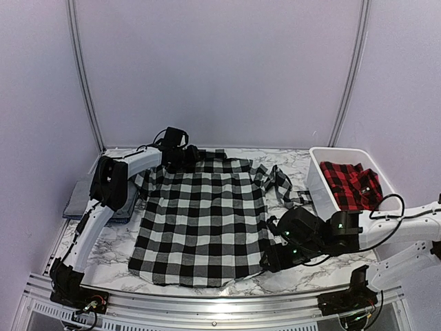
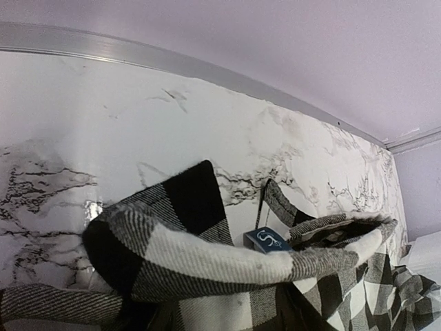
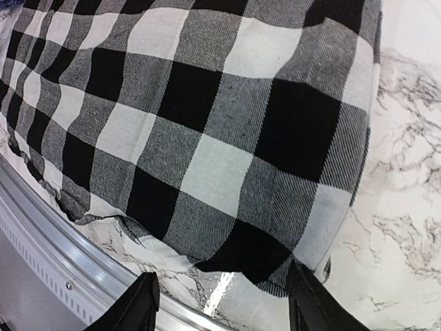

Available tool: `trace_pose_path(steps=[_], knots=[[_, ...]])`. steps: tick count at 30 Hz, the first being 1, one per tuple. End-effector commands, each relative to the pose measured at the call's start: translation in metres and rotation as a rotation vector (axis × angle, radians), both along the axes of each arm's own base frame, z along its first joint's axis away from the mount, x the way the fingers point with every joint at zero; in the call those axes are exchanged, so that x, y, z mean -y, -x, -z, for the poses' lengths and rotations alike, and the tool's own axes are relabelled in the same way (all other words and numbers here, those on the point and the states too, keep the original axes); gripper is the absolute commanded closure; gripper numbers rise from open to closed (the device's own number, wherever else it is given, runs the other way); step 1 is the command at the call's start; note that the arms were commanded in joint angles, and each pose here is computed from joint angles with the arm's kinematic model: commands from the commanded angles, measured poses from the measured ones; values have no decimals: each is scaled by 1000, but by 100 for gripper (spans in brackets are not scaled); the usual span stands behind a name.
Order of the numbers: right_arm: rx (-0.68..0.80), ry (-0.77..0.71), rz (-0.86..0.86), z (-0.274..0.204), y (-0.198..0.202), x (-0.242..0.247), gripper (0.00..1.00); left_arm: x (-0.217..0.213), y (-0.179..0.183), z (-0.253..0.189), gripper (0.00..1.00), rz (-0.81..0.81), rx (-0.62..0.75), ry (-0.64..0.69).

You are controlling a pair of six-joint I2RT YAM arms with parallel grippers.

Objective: Fold and stack the long sleeve shirts
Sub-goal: Adjust the flattened shirt at the center of the board.

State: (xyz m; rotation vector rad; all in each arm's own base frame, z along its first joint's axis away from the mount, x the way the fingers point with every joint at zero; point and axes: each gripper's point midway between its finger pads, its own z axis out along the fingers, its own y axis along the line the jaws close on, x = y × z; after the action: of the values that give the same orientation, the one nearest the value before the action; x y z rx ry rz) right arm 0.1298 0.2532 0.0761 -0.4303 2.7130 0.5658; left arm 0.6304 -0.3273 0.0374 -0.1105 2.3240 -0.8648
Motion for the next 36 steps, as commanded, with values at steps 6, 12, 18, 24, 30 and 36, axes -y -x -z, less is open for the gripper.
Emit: trace_pose_path(steps=[6, 12, 18, 24, 30, 36], knots=[[-10, 107, 168, 27, 2, 38, 46, 21, 0, -10, 49, 43, 23, 96], [-3, 168, 209, 41, -5, 40, 76, 26, 3, -22, 49, 71, 30, 125], [-10, 126, 177, 28, 0, 36, 100, 25, 2, -38, 48, 77, 57, 124], [-109, 113, 51, 30, 49, 23, 100, 24, 2, -35, 48, 75, 50, 123], [-169, 178, 5, 46, 77, 31, 89, 24, 2, -37, 47, 77, 48, 128], [20, 131, 87, -19, 23, 19, 45, 31, 5, -75, 26, 126, 100, 169]])
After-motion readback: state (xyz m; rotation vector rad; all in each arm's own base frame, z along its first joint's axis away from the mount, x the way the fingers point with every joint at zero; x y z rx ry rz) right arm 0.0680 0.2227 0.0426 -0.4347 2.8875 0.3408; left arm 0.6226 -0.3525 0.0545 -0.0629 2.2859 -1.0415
